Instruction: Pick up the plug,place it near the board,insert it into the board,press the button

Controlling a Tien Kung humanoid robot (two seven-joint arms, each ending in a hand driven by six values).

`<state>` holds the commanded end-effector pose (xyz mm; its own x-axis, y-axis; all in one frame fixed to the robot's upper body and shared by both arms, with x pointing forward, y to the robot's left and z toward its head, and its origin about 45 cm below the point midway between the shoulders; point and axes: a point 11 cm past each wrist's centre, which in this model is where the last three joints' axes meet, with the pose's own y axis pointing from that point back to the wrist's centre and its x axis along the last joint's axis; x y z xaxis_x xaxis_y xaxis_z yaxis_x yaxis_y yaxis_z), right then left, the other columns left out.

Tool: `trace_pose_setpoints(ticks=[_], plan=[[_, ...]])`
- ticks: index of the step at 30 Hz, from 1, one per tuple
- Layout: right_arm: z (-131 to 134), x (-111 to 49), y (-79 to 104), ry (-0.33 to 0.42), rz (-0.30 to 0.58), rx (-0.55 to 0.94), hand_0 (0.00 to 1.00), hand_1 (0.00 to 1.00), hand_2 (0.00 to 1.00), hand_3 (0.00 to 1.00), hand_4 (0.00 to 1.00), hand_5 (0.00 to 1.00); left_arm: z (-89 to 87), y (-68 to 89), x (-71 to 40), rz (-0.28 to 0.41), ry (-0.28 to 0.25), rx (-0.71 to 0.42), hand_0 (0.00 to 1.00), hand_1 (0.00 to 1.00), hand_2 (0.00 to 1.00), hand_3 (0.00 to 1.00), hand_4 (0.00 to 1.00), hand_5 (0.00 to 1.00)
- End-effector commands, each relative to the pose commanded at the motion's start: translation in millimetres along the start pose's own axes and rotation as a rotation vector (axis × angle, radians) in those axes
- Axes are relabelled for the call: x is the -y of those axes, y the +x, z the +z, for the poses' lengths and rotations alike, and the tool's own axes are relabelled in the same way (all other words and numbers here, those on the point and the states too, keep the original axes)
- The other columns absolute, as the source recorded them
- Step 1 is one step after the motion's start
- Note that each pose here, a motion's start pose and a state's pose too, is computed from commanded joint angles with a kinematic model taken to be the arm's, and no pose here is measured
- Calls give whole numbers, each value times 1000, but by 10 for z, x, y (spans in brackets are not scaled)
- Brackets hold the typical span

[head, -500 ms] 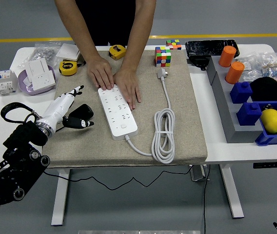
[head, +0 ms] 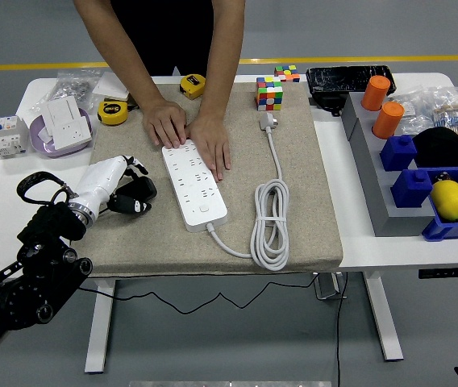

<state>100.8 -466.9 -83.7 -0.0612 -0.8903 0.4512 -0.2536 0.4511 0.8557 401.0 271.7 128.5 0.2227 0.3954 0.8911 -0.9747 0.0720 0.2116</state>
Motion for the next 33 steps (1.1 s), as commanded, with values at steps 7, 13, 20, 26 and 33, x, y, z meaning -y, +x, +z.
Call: trace_pose_setpoints(ticks=[7,13,20,26,33], plan=[[-7,1,11,1,3,3,998,879,825,859,998,909,-47,12,17,23,12,9,530,613,514,519,998,135],[-19,1,8,5,3,6,998,879,825,859,998,907,-95,10,10,33,22,4,476,577,493,505,998,154],[-21,2,15,6,4,6,998,878,825,860,998,906,-113,8,11,32,30,13,414,445,450,476,918,163],[-26,2,17,6,5,7,998,878,825,859,998,905,-104,26,18,40,28,12,353,355,394,422,751,188],[-35,3,17,8,5,8,998,878,824,859,998,903,-87,66,19,55,23,15,311,248,289,385,683,184]])
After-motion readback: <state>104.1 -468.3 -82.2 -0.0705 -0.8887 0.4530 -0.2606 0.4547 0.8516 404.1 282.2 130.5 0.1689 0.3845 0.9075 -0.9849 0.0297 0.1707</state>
